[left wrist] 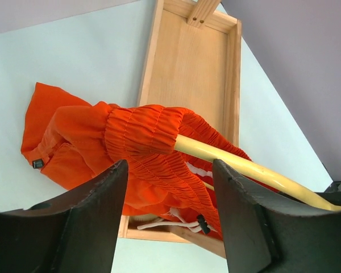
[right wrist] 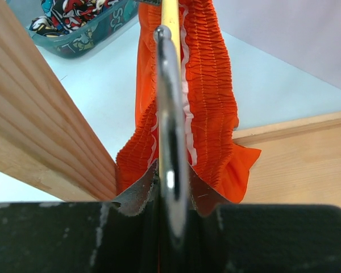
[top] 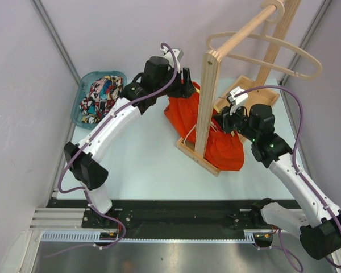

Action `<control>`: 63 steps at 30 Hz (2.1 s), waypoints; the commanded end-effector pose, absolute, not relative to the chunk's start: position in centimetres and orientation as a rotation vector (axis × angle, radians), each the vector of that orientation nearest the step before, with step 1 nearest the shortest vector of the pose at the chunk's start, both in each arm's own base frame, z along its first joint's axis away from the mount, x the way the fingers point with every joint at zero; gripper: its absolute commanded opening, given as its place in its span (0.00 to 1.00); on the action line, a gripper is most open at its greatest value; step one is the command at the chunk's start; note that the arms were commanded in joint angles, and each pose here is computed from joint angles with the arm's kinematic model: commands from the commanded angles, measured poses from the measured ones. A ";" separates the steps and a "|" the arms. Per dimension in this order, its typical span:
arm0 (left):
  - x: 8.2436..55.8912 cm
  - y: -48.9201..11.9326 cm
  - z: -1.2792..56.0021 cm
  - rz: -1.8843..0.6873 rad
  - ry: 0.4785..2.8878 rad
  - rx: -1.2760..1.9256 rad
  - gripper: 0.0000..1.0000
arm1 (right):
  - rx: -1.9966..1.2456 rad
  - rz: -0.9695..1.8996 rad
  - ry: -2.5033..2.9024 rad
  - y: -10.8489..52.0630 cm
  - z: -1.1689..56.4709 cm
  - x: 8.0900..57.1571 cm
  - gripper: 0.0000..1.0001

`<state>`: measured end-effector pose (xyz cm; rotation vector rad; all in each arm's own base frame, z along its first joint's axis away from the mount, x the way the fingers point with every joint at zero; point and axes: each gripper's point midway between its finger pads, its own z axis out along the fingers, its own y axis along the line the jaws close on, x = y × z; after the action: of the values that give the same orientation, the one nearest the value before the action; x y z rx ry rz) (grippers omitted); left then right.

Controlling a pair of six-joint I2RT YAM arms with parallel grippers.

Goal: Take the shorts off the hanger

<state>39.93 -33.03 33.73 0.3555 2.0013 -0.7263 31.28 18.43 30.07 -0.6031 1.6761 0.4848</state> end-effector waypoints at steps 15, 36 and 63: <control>43.8 -31.2 35.3 -0.510 1.938 0.335 0.54 | -0.643 0.522 1.499 18.8 35.2 29.4 0.00; 46.8 -27.4 34.2 -0.397 1.958 0.220 0.00 | -0.536 0.428 1.452 15.7 36.5 28.4 0.00; 47.3 -24.2 32.8 -0.428 1.969 0.124 0.00 | -0.345 0.364 1.402 11.3 36.6 25.3 0.00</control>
<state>44.30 -30.99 31.21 0.2851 2.0168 -0.6350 25.83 13.89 30.42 -0.4494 1.6172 0.4543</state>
